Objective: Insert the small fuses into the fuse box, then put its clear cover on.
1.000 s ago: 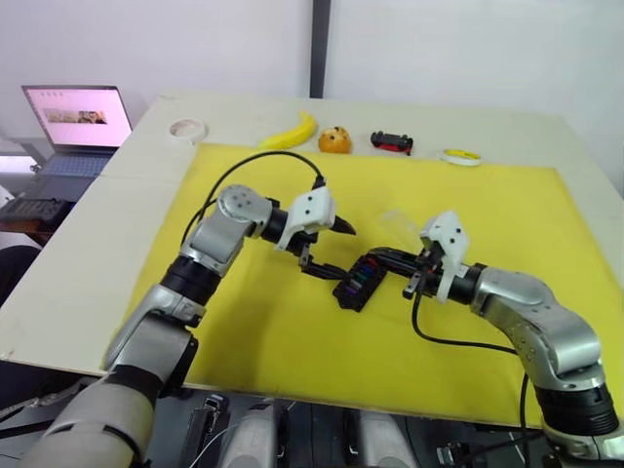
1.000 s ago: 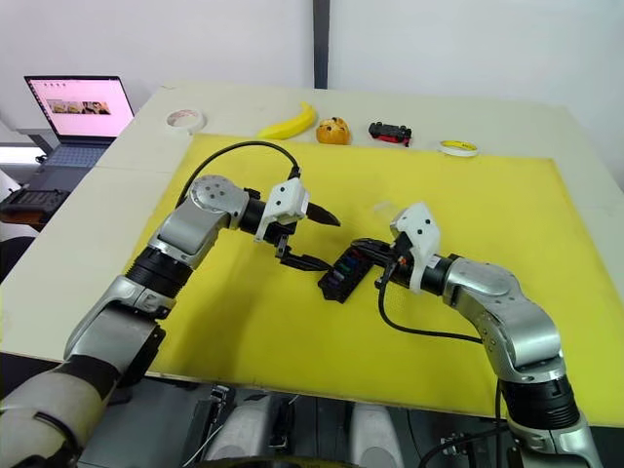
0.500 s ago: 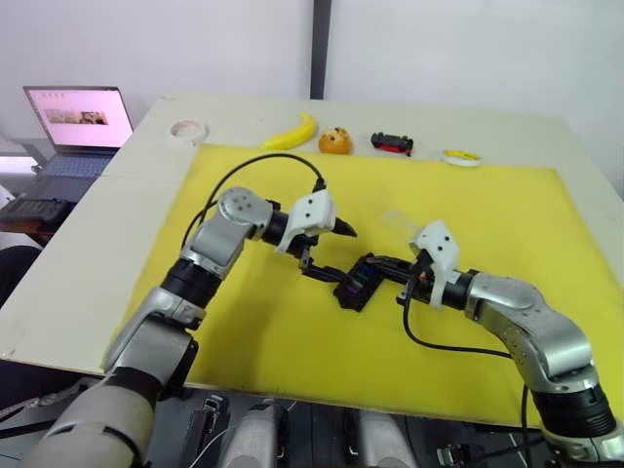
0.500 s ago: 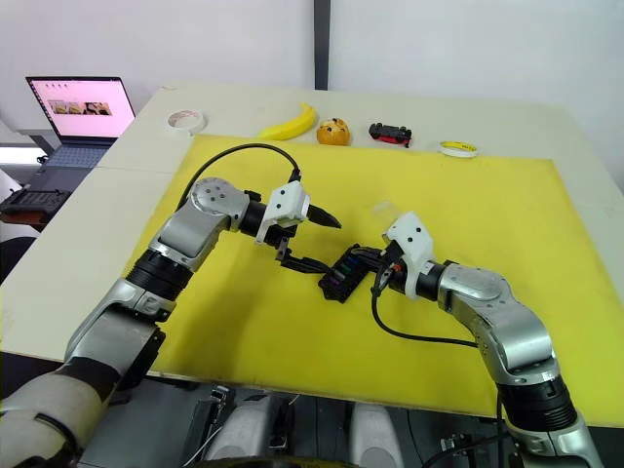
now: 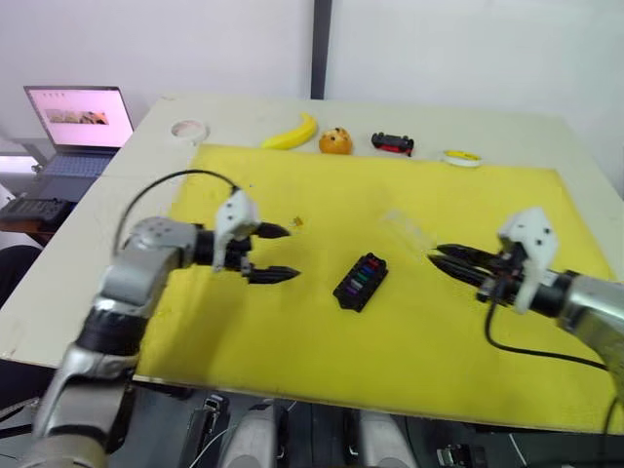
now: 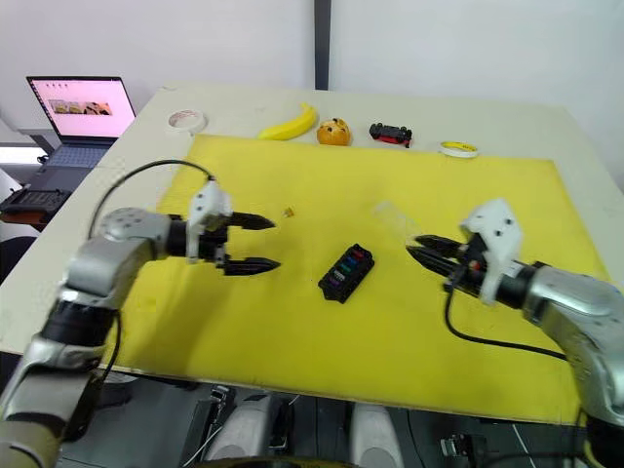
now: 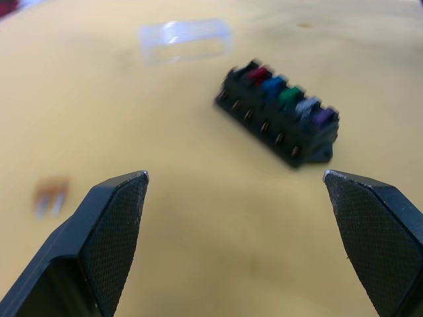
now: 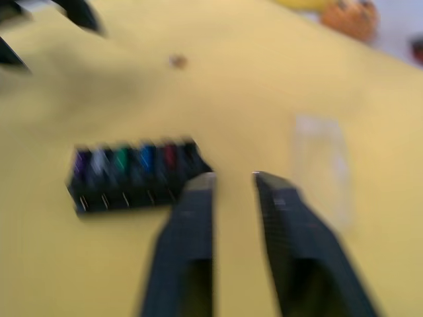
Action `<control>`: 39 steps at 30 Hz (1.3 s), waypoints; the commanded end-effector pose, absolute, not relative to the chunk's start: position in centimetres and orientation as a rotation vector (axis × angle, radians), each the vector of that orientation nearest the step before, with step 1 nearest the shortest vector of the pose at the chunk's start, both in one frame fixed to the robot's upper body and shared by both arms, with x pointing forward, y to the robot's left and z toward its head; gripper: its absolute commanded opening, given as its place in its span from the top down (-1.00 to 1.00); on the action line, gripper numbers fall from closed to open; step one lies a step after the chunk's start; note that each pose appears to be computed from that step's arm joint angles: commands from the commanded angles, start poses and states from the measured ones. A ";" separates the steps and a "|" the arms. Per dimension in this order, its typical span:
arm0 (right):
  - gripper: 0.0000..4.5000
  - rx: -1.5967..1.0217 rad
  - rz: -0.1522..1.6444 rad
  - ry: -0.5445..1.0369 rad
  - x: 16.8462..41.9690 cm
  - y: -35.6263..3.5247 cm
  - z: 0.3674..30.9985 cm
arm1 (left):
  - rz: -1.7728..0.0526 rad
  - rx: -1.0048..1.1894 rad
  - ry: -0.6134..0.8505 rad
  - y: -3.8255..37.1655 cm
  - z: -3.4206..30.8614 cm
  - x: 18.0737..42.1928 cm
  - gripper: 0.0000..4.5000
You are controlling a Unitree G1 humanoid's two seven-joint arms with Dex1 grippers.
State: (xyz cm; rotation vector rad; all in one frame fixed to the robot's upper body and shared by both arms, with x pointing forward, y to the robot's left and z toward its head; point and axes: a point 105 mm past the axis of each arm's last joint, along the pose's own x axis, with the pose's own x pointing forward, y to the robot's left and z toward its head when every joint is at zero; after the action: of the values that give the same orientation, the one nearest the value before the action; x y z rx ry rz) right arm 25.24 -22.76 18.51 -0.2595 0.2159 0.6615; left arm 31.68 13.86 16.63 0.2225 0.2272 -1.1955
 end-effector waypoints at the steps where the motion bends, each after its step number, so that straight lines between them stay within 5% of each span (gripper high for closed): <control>1: -0.32 -0.328 0.588 0.207 23.9 -25.8 19.8 | -1.049 0.109 0.240 17.7 18.6 31.1 -1.00; 4: -0.97 -0.343 0.518 0.230 23.2 -28.1 19.7 | -0.936 0.079 0.294 20.7 18.2 30.3 -1.00; 11: -0.97 -0.332 0.522 0.199 23.4 -27.7 20.4 | -0.849 -0.081 0.339 21.5 18.5 29.9 -1.00; 23: -0.97 -0.209 0.882 0.063 26.1 -14.7 21.5 | -0.838 -0.680 0.614 13.4 19.0 35.7 -1.00; 39: -0.97 -0.203 0.856 0.060 28.5 -12.1 20.8 | -0.731 -0.904 0.673 10.5 16.5 38.5 -1.00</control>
State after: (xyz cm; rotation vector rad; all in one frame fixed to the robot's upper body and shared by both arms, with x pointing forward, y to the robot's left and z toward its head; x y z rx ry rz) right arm 28.52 -12.19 19.74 -0.1867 0.1134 0.8628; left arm 38.08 10.93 15.13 -0.9104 0.7225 -0.7073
